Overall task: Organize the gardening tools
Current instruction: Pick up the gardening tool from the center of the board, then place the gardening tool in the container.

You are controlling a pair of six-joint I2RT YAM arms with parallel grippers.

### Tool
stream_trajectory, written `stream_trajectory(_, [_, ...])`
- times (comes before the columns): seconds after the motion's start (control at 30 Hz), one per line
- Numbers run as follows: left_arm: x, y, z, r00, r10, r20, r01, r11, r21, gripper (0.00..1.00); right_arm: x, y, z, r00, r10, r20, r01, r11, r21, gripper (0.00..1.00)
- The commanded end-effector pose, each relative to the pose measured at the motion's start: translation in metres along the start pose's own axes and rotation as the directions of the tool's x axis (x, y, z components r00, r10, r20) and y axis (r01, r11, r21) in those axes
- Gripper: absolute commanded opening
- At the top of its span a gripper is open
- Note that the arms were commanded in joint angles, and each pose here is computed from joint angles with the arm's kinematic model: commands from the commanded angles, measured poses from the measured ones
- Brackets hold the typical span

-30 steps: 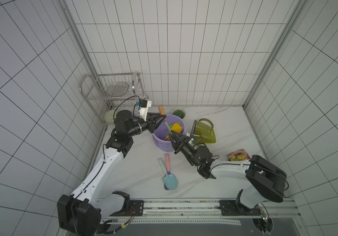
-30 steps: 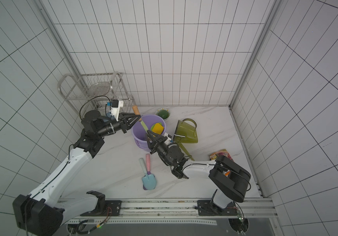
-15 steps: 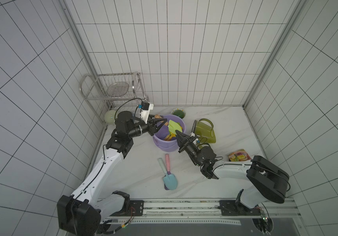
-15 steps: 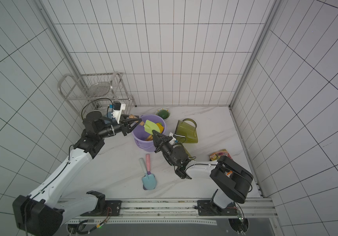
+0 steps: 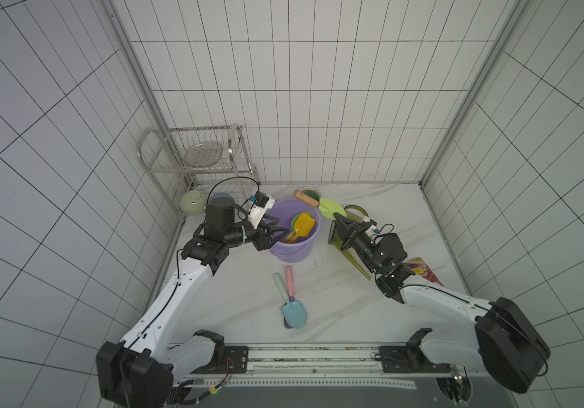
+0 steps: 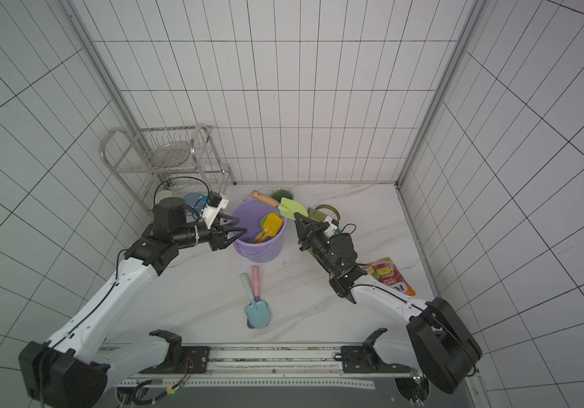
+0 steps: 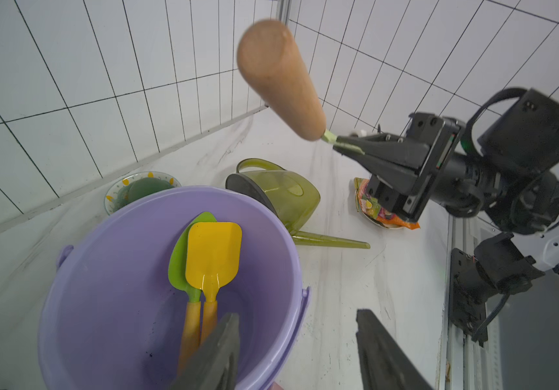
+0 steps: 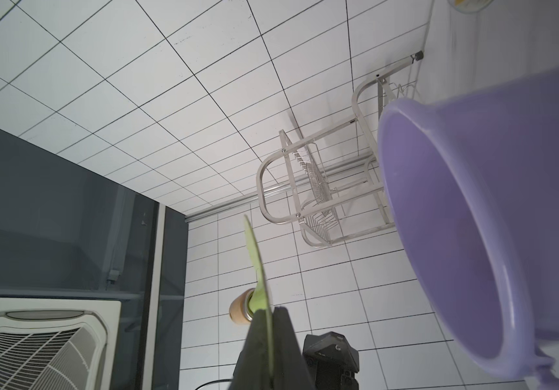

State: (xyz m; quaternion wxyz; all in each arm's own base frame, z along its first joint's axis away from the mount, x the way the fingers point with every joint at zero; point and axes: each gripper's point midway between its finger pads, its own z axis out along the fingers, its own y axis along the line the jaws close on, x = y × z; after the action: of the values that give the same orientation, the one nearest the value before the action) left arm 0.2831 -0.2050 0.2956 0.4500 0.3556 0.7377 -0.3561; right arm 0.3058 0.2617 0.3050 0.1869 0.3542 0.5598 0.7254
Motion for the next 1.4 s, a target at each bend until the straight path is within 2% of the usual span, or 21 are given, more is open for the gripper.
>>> stream_trajectory(0.0, [0.019,-0.024,-0.012,0.989,0.114,-0.093,-0.107,0.991,0.077,0.57,0.0,0.007,-0.01,0.959,-0.272,-0.076,0.282,0.94,0.193,0.0])
stream_trajectory(0.1, [0.041,-0.038,-0.016,0.971,0.176,-0.16,-0.153,0.977,0.148,0.57,-0.005,0.032,-0.026,0.87,-0.483,-0.1,0.489,0.816,0.309,0.0])
stream_trajectory(0.2, [0.058,-0.048,-0.018,0.956,0.219,-0.196,-0.178,0.963,0.204,0.57,-0.004,0.046,-0.034,0.781,-0.605,-0.154,0.614,0.698,0.368,0.0])
stream_trajectory(0.37, [0.074,-0.052,-0.019,0.935,0.248,-0.252,-0.194,0.956,0.218,0.57,0.009,0.05,-0.022,0.696,-0.651,-0.302,0.715,0.595,0.366,0.0])
stream_trajectory(0.47, [0.081,-0.05,-0.019,0.927,0.253,-0.279,-0.197,0.957,0.212,0.56,0.017,0.052,-0.012,0.629,-0.673,-0.39,0.777,0.526,0.346,0.0])
stream_trajectory(0.5, [0.084,-0.05,-0.019,0.923,0.252,-0.292,-0.195,0.958,0.212,0.56,0.019,0.052,-0.008,0.594,-0.688,-0.417,0.803,0.487,0.342,0.0])
stream_trajectory(0.53, [0.087,-0.05,-0.018,0.918,0.255,-0.304,-0.197,0.958,0.21,0.56,0.014,0.04,-0.006,0.565,-0.69,-0.452,0.823,0.434,0.366,0.0])
stream_trajectory(0.6, [0.096,-0.049,-0.017,0.904,0.262,-0.338,-0.202,0.958,0.203,0.55,0.019,0.043,-0.001,0.48,-0.728,-0.49,0.871,0.329,0.364,0.0])
stream_trajectory(0.77, [0.123,-0.048,-0.012,0.857,0.29,-0.426,-0.227,0.955,0.193,0.54,0.021,0.03,0.014,0.252,-0.748,-0.614,0.93,0.011,0.368,0.0])
stream_trajectory(0.9, [0.136,-0.051,-0.011,0.83,0.318,-0.457,-0.254,0.947,0.198,0.54,0.027,0.018,0.03,0.108,-0.712,-0.694,0.926,-0.182,0.331,0.0])
stream_trajectory(0.97, [0.138,-0.052,-0.011,0.826,0.326,-0.46,-0.263,0.944,0.198,0.54,0.032,0.012,0.039,0.048,-0.691,-0.721,0.917,-0.256,0.306,0.0])
stream_trajectory(1.07, [0.141,-0.051,-0.012,0.822,0.328,-0.466,-0.268,0.944,0.192,0.54,0.037,0.006,0.053,-0.011,-0.678,-0.735,0.909,-0.312,0.275,0.0])
stream_trajectory(1.23, [0.147,-0.05,-0.013,0.812,0.333,-0.479,-0.274,0.943,0.191,0.53,0.04,-0.007,0.073,-0.03,-0.676,-0.736,0.913,-0.318,0.254,0.0])
stream_trajectory(1.37, [0.151,-0.049,-0.013,0.808,0.335,-0.485,-0.277,0.942,0.189,0.53,0.039,-0.021,0.086,-0.024,-0.685,-0.728,0.919,-0.302,0.254,0.0])
